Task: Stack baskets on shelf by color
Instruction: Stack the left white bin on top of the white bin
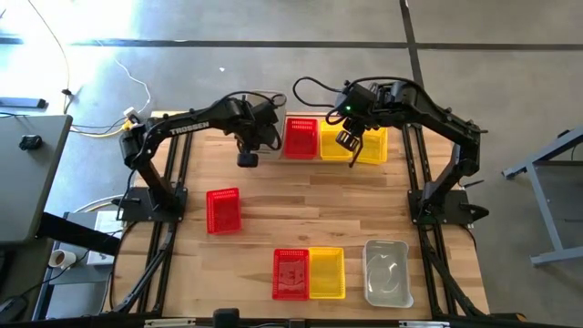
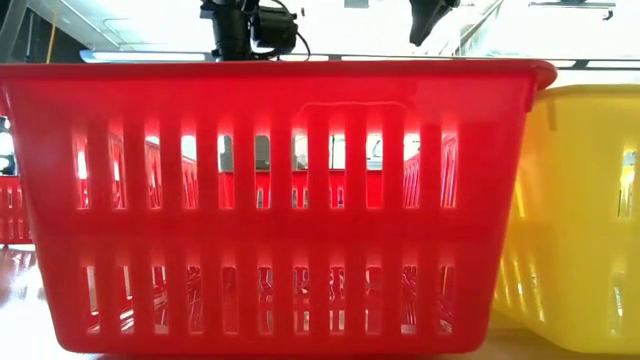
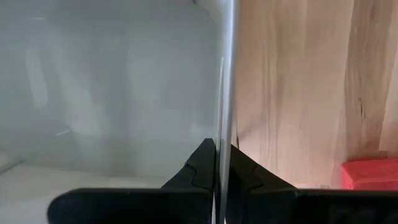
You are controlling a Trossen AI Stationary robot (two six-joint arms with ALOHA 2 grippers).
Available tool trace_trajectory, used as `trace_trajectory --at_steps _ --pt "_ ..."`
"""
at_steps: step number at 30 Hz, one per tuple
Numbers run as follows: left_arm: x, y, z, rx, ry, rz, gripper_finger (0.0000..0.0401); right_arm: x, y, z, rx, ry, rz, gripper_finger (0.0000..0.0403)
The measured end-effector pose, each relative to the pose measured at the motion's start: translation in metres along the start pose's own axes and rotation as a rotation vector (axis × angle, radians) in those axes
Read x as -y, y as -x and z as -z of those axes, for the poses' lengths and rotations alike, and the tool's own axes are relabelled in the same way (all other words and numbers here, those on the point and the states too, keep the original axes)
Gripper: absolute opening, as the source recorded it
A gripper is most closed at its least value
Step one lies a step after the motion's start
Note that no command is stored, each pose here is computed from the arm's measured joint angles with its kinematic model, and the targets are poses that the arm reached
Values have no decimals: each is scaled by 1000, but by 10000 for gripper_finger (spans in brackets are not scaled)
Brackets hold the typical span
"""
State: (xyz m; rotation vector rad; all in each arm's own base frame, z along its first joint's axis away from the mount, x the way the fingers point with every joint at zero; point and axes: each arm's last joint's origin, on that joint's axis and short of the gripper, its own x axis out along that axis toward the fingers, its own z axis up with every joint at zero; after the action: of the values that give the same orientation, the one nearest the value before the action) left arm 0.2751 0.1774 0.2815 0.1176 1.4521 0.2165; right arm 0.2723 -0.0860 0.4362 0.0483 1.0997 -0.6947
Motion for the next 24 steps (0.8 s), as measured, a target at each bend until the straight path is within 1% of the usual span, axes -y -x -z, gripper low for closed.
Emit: trace_trajectory --at_steps 10,17,24 --pt "1 -1 0 5 1 20 0 0 0 0 0 1 -1 117" --pt "1 -12 -3 -33 -4 50 1 0 0 0 -1 2 -2 117" --pt "0 -16 -5 -52 4 1 23 0 0 0 -1 2 -4 117"
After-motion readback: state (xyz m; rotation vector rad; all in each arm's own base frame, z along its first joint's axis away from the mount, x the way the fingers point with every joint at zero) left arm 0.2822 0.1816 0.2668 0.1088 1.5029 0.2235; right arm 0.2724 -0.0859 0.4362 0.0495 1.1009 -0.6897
